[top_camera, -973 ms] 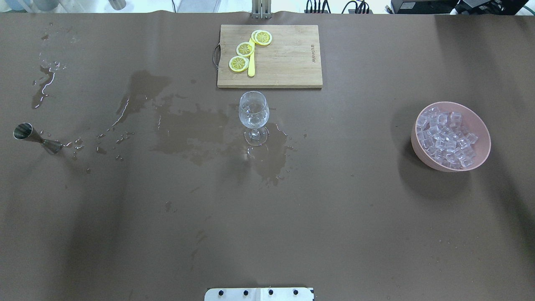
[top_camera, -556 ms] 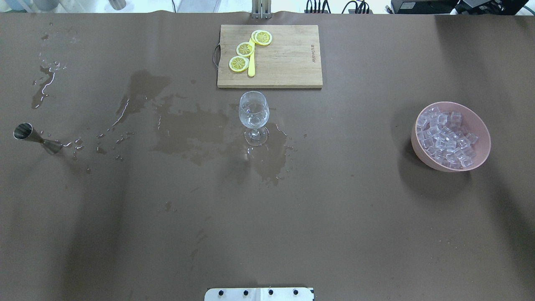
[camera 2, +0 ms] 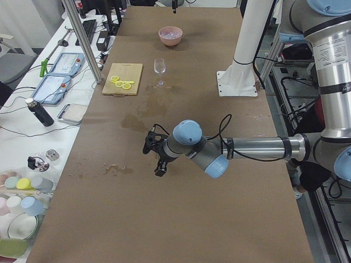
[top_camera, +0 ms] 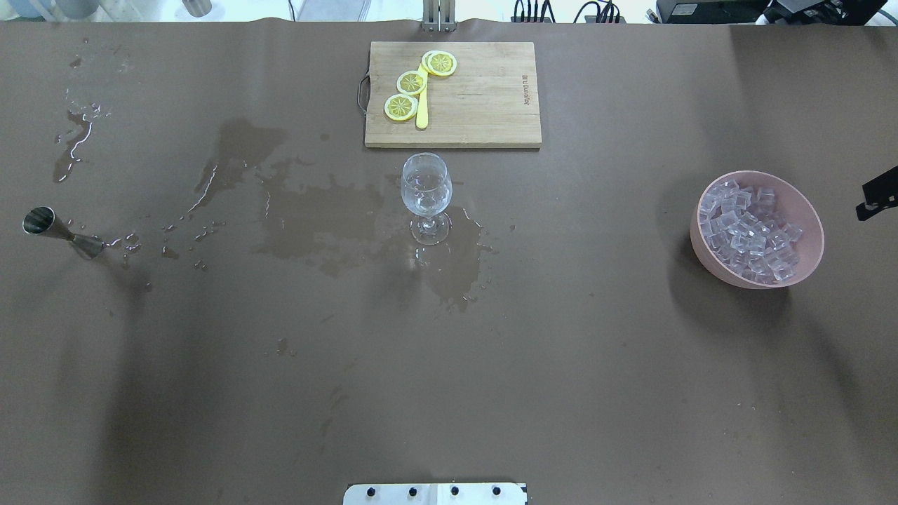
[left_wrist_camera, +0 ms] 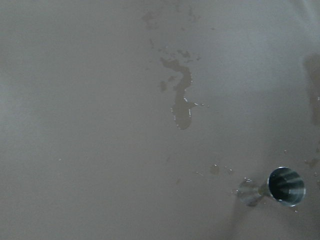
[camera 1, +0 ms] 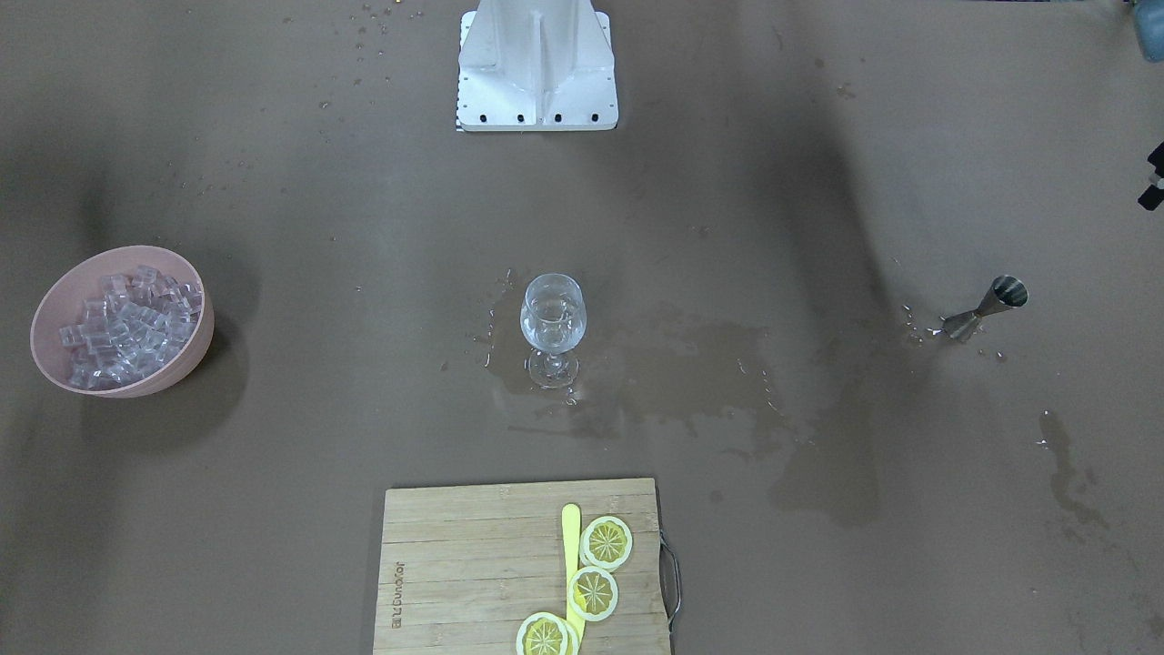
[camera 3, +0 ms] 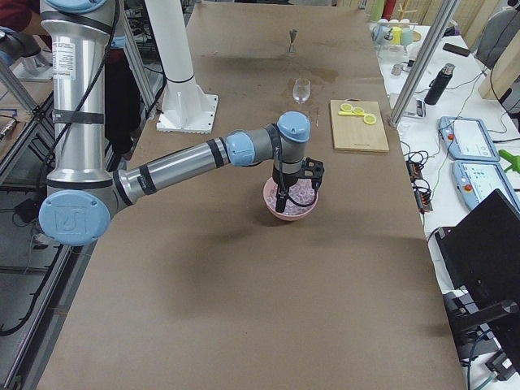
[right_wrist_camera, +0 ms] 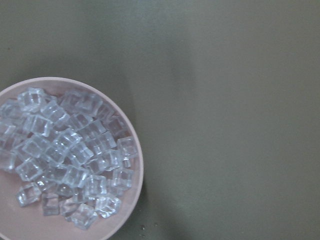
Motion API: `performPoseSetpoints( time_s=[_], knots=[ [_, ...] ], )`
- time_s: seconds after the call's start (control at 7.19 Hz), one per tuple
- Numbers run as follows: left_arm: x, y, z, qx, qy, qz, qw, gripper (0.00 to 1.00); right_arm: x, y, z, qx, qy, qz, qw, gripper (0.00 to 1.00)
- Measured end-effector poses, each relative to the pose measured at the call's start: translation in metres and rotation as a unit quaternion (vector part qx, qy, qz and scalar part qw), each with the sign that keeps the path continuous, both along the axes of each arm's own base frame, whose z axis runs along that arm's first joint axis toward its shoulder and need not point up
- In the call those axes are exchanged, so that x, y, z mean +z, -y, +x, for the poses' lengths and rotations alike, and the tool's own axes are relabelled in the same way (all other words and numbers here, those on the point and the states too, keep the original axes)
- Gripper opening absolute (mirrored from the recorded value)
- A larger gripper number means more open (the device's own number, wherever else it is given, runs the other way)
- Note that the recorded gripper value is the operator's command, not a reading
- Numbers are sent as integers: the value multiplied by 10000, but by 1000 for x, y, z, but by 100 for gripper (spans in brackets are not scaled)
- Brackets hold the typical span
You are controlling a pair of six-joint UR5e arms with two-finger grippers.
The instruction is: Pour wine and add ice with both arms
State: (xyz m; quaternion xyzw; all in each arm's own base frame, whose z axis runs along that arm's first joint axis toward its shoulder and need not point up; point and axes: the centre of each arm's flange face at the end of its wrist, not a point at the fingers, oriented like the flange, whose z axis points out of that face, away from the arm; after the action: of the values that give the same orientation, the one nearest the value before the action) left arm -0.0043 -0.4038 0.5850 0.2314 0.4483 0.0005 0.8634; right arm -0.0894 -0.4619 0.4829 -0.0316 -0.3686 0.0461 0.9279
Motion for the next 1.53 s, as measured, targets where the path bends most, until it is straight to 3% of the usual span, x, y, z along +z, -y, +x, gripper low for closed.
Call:
performPoseSetpoints(
  time_s=[0.28, 0.7, 1.11, 1.53],
  knots=[
    [-9, -5, 31, 91, -252, 348, 9990, 98, -16, 16, -27, -41, 8, 61, 10000, 100],
    [-13, -11, 49, 206, -442, 743, 9960, 98, -29, 49, -62, -1, -6, -108, 9999, 100],
    [18, -17, 58, 221, -476, 1135, 9922, 98, -24, 63, -90, 20, -164, -228, 9996, 99],
    [43, -15, 76, 192, -396, 1279, 9908, 98, -14, 66, -102, -30, -195, -228, 9995, 98]
  ],
)
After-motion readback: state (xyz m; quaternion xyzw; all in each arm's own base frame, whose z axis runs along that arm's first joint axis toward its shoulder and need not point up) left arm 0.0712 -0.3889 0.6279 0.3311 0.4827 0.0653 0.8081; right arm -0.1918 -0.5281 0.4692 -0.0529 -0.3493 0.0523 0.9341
